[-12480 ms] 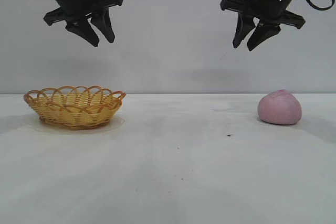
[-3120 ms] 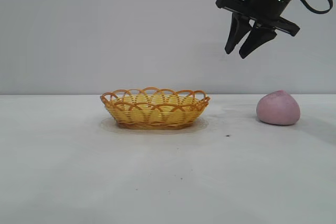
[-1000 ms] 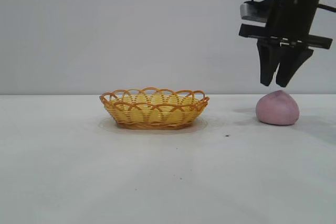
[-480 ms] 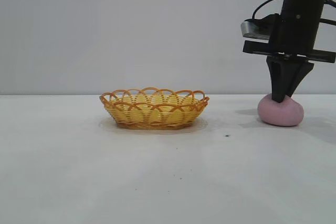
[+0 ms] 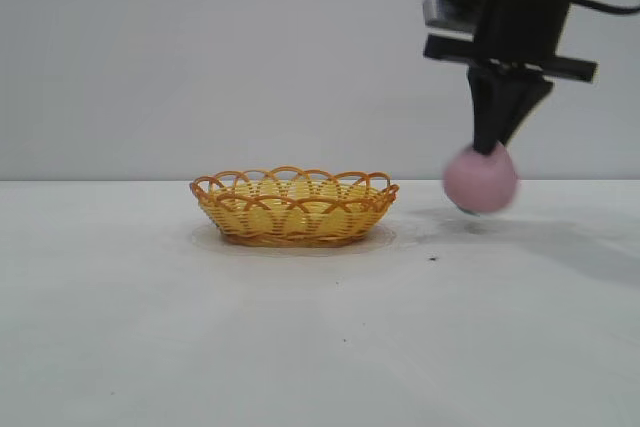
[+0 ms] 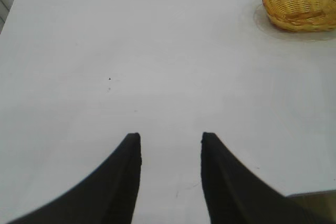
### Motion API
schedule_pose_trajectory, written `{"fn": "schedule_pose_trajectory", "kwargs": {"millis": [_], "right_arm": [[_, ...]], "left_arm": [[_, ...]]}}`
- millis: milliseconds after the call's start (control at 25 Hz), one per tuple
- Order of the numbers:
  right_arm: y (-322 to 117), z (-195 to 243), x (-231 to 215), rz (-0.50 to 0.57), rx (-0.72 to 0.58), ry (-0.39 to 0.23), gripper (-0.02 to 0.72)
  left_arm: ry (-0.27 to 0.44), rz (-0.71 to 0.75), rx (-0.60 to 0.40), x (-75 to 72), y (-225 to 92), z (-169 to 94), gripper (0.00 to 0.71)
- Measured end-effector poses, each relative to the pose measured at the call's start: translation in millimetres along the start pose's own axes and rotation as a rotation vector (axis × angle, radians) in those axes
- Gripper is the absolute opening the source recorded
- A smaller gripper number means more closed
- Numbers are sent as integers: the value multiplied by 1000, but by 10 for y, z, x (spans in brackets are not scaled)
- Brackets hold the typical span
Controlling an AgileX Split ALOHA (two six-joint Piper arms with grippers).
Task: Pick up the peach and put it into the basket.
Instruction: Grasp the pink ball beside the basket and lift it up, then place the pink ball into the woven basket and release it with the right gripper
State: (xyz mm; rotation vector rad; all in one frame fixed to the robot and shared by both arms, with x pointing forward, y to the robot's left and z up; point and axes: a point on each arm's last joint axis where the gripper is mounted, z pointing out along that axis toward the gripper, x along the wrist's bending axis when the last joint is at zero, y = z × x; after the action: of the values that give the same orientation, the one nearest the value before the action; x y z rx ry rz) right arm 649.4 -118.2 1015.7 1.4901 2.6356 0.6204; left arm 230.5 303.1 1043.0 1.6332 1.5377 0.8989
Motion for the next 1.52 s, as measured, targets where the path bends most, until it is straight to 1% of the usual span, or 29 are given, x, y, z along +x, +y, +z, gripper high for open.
{"fn": "schedule_pose_trajectory", "kwargs": {"millis": [200, 440, 600, 960, 1440, 1480, 1520], "right_arm": [[45, 70, 400, -77, -16, 45, 0], [87, 152, 632, -112, -56, 68, 0], [107, 250, 649, -100, -73, 83, 0], [106, 541, 637, -89, -57, 125, 0], [79, 759, 633, -89, -39, 161, 0], [78, 769, 632, -87, -39, 162, 56], [78, 769, 632, -89, -39, 162, 56]], "left_arm": [[0, 0, 0, 0, 0, 0, 231], [0, 0, 0, 0, 0, 0, 231], [0, 0, 0, 0, 0, 0, 231], [0, 0, 0, 0, 0, 0, 231], [-1, 0, 0, -1, 0, 0, 231], [-1, 0, 0, -1, 0, 0, 231], [-1, 0, 0, -1, 0, 0, 231]]}}
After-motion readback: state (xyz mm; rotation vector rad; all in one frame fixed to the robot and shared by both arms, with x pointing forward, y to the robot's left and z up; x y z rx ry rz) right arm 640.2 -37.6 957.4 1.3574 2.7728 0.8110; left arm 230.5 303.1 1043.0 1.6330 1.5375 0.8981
